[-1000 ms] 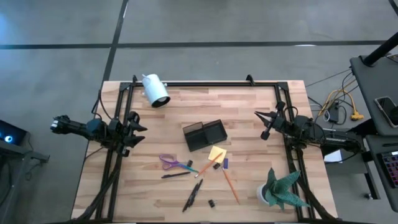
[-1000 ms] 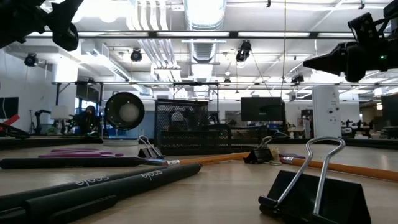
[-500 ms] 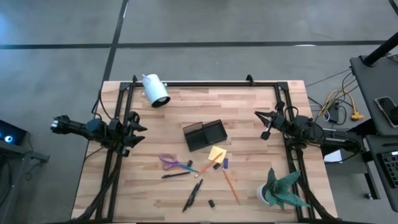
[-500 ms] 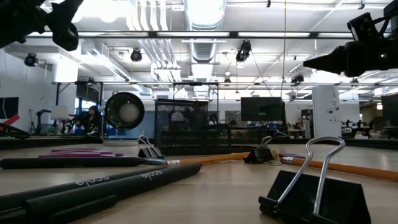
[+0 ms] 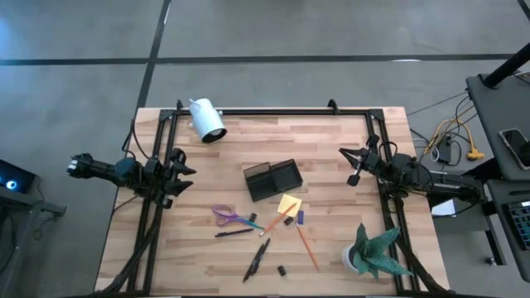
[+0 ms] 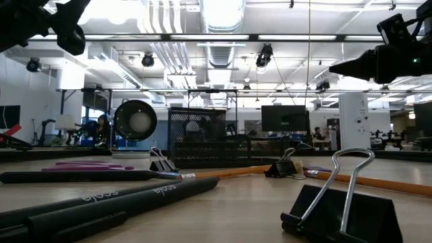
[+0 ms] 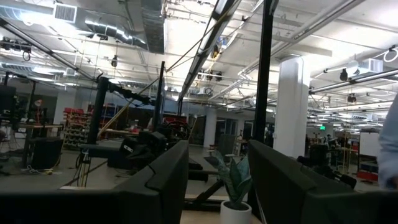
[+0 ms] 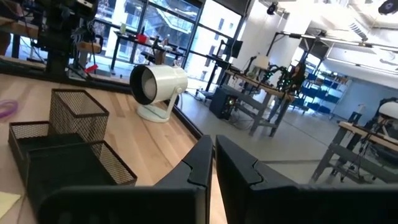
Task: Pick and place office supplies into organizer
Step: Put the purple scissors into the black desk organizer
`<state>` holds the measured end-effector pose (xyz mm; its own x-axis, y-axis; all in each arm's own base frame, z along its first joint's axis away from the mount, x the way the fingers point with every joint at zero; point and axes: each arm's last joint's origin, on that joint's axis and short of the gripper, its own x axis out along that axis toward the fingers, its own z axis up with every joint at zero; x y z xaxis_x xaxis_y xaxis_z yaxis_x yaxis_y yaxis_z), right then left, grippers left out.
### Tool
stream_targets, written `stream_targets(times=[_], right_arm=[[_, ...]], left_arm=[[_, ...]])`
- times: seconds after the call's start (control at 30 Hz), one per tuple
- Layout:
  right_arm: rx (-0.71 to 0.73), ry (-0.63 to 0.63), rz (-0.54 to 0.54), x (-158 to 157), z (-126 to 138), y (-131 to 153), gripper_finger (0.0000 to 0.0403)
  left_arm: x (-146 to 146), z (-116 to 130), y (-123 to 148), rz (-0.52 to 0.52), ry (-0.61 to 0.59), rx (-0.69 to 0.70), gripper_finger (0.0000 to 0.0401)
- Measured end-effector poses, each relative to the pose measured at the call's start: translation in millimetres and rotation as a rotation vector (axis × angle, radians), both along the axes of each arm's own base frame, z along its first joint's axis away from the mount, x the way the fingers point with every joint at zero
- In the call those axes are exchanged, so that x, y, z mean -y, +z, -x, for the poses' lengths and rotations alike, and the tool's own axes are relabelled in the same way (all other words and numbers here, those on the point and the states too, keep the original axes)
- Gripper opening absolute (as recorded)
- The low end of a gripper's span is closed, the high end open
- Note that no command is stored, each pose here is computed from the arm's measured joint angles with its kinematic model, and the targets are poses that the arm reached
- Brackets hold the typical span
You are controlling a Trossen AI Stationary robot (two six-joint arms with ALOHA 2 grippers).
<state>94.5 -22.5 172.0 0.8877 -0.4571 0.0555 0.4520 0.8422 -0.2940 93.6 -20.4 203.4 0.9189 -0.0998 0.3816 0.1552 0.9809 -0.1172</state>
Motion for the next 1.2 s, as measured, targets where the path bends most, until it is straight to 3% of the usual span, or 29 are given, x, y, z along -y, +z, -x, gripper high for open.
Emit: stream_targets(times=[1.2], right_arm=[[0.005,0.001,-0.010,0.0,0.0,0.0,0.0013]], left_arm=[[-0.5,0.9,2.4,-0.001,0.011,0.027,0.0151]])
